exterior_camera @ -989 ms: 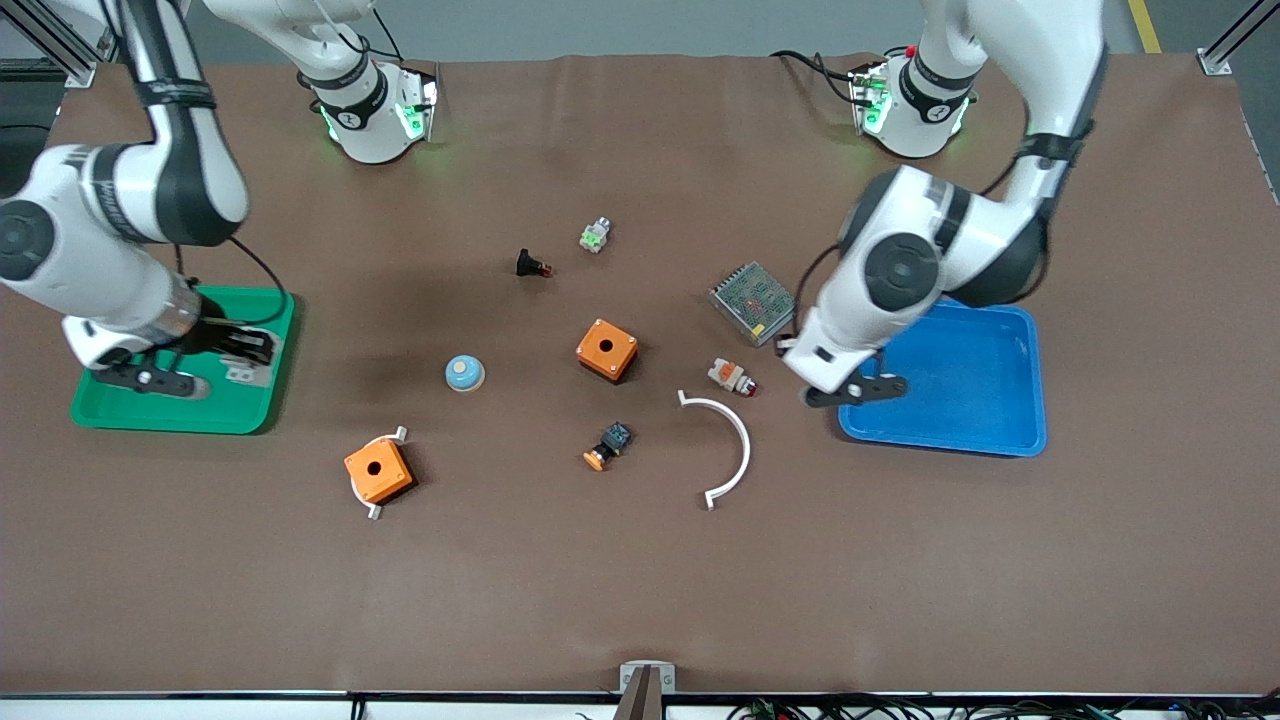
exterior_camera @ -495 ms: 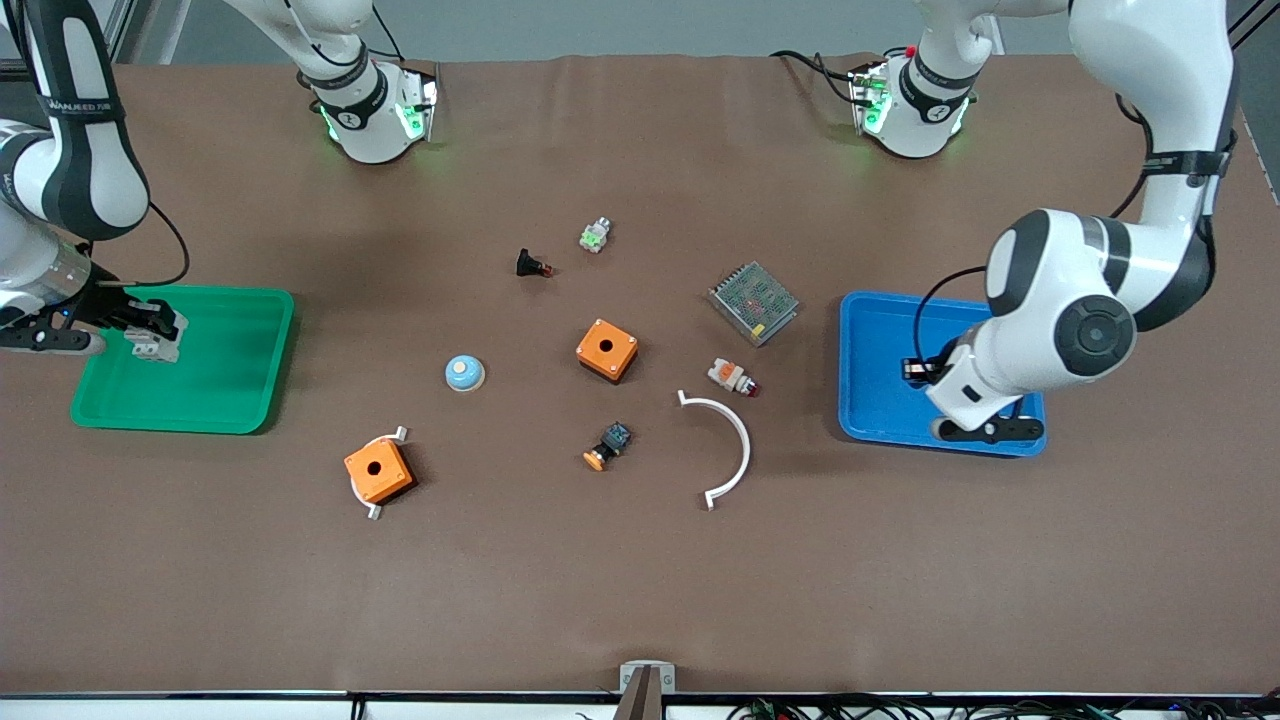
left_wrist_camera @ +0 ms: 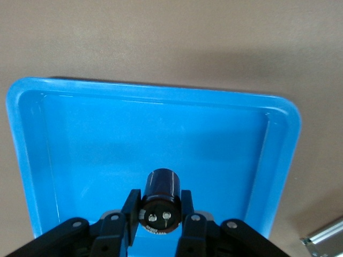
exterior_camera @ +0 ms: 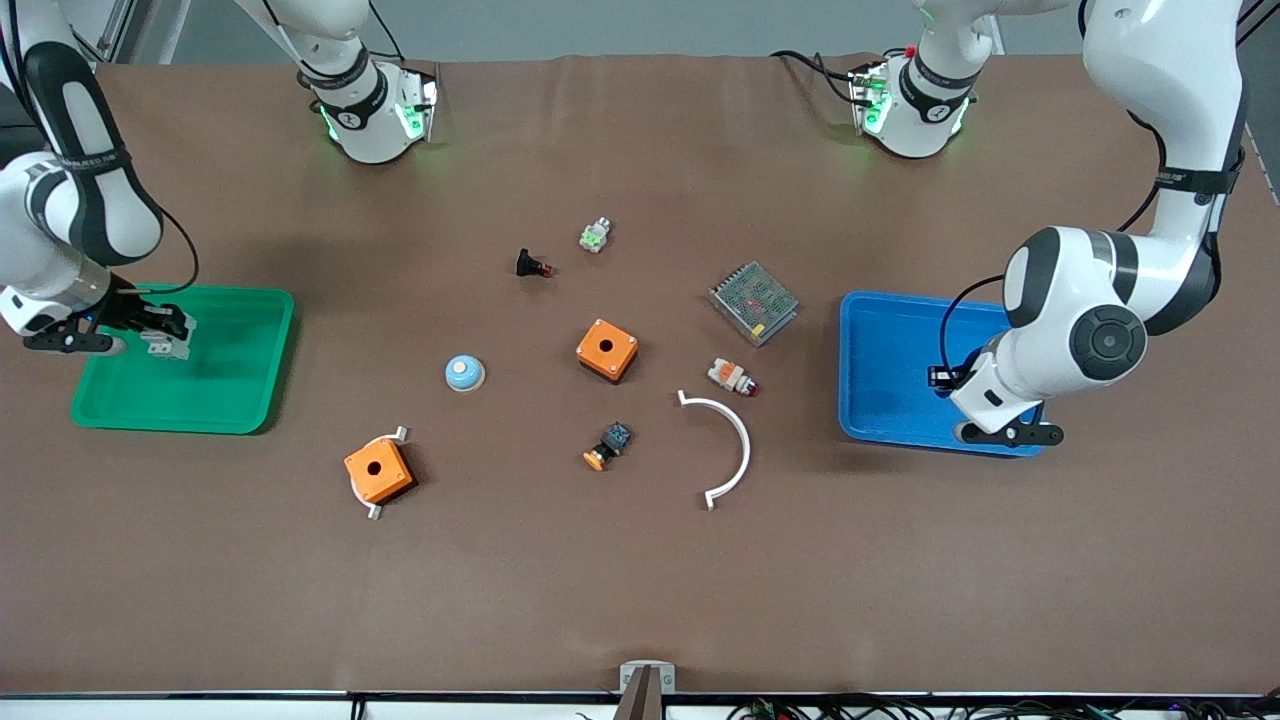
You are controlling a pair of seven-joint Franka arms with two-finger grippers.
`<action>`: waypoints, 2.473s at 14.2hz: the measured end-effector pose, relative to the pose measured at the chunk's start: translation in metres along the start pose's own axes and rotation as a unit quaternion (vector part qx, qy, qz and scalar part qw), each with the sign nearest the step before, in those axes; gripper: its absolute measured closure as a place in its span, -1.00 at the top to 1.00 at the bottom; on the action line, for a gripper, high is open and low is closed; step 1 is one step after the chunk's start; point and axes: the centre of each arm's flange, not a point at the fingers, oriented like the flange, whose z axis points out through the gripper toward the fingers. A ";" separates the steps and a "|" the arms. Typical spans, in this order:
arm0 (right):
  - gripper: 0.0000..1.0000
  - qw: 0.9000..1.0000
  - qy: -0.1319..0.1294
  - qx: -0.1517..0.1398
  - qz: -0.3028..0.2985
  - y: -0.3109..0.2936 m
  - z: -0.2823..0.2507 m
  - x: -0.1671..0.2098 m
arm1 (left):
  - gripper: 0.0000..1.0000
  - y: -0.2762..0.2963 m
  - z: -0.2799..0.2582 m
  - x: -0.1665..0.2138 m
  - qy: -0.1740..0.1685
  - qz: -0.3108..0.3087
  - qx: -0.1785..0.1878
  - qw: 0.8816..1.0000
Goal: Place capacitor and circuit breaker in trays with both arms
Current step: 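Lower the capacitor into the blue tray while the right gripper lowers the breaker, then open both grippers and lift them away from the trays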
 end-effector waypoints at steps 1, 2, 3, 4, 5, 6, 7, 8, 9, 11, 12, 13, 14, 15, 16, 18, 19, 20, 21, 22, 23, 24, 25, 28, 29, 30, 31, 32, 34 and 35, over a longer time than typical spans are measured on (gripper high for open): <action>-0.21 1.000 -0.002 0.001 -0.001 -0.001 0.005 0.001 | -0.31 -0.004 0.010 -0.002 0.005 0.001 -0.002 1.000; -0.21 1.000 -0.003 0.002 -0.003 -0.003 0.007 0.002 | -0.31 -0.008 0.020 -0.005 0.010 0.001 -0.004 1.000; -0.21 1.000 -0.001 0.002 -0.004 -0.004 0.009 0.003 | -0.31 -0.010 0.029 -0.008 0.013 0.002 -0.005 1.000; -0.21 1.000 0.000 0.001 -0.006 -0.005 0.010 0.004 | -0.31 -0.011 0.038 -0.011 0.013 0.004 -0.006 1.000; -0.21 1.000 0.002 0.001 -0.007 -0.006 0.014 0.005 | -0.31 -0.011 0.046 -0.014 0.013 0.004 -0.007 1.000; -0.21 1.000 0.003 0.000 -0.007 -0.006 0.018 0.006 | -0.31 -0.012 0.053 -0.017 0.013 0.003 -0.007 1.000; -0.21 1.000 0.002 0.001 -0.007 -0.006 0.023 0.006 | -0.31 -0.013 0.060 -0.018 0.014 0.002 -0.008 1.000; -0.20 1.000 0.001 0.001 -0.008 -0.006 0.027 0.007 | -0.31 -0.014 0.066 -0.020 0.015 0.002 -0.009 1.000; -0.06 1.000 0.002 0.000 -0.008 -0.005 0.027 0.010 | -0.31 -0.014 0.071 -0.022 0.015 0.002 -0.010 1.000; 0.33 1.000 0.009 -0.002 -0.011 -0.004 0.019 0.019 | -0.31 -0.014 0.079 -0.024 0.015 0.003 -0.011 1.000; 0.50 1.000 0.006 0.000 -0.015 -0.005 0.014 0.026 | -0.31 -0.013 0.082 -0.024 0.015 0.003 -0.011 1.000; 0.67 1.000 -0.004 0.004 -0.019 -0.007 0.007 0.034 | -0.31 -0.013 0.084 -0.024 0.015 0.003 -0.012 1.000; 0.89 0.999 -0.017 0.010 -0.025 -0.009 -0.005 0.045 | -0.31 -0.013 0.085 -0.024 0.015 0.003 -0.012 1.000; 1.00 0.999 -0.030 0.015 -0.031 -0.012 -0.021 0.058 | -0.31 -0.013 0.085 -0.025 0.015 0.003 -0.012 1.000; 1.00 0.998 -0.041 0.019 -0.034 -0.016 -0.041 0.072 | -0.31 -0.013 0.086 -0.025 0.014 0.003 -0.012 1.000; 1.00 0.998 -0.050 0.019 -0.036 -0.033 -0.085 0.100 | -0.31 -0.013 0.086 -0.026 0.014 0.003 -0.012 1.000; 1.00 0.998 -0.053 0.018 -0.035 -0.047 -0.103 0.111 | -0.22 -0.013 0.086 -0.026 0.014 0.003 -0.012 1.000; 1.00 0.998 -0.057 0.018 -0.031 -0.063 -0.118 0.119 | -0.01 -0.013 0.086 -0.026 0.014 0.003 -0.012 1.000; 1.00 0.997 -0.064 0.017 -0.026 -0.082 -0.131 0.125 | 0.16 -0.013 0.086 -0.025 0.015 0.003 -0.012 1.000; 1.00 0.997 -0.070 0.015 -0.021 -0.102 -0.143 0.129 | 0.38 -0.013 0.085 -0.025 0.016 0.003 -0.012 1.000; 1.00 0.997 -0.074 0.013 -0.018 -0.123 -0.157 0.131 | 0.57 -0.013 0.082 -0.024 0.019 0.004 -0.012 1.000; 1.00 0.997 -0.075 0.011 -0.016 -0.141 -0.170 0.131 | 0.79 -0.013 0.075 -0.024 0.025 0.004 -0.012 1.000; 1.00 0.997 -0.076 0.008 -0.013 -0.159 -0.182 0.130 | 0.96 -0.013 0.064 -0.023 0.032 0.004 -0.011 0.999; 1.00 0.996 -0.087 0.003 -0.016 -0.203 -0.212 0.121 | 0.99 -0.016 0.015 -0.031 0.043 0.002 -0.003 0.999; 1.00 0.996 -0.090 0.002 -0.021 -0.213 -0.222 0.120 | 0.99 -0.017 -0.003 -0.037 0.041 0.001 0.001 0.999; 1.00 0.995 -0.092 0.001 -0.026 -0.221 -0.232 0.119 | 0.99 -0.019 -0.023 -0.044 0.040 0.000 0.005 0.999; 1.00 0.995 -0.096 0.000 -0.030 -0.226 -0.245 0.118 | 0.99 -0.023 -0.042 -0.051 0.041 -0.005 0.008 0.999; 1.00 0.995 -0.097 0.000 -0.033 -0.230 -0.260 0.119 | 0.99 -0.032 -0.063 -0.057 0.044 -0.012 0.010 0.999; 1.00 0.995 -0.093 -0.001 -0.035 -0.233 -0.285 0.120 | 0.99 -0.053 -0.107 -0.069 0.048 -0.015 0.013 0.999; 1.00 0.995 -0.089 -0.001 -0.034 -0.233 -0.295 0.120 | 0.99 -0.059 -0.130 -0.073 0.045 -0.020 0.012 0.999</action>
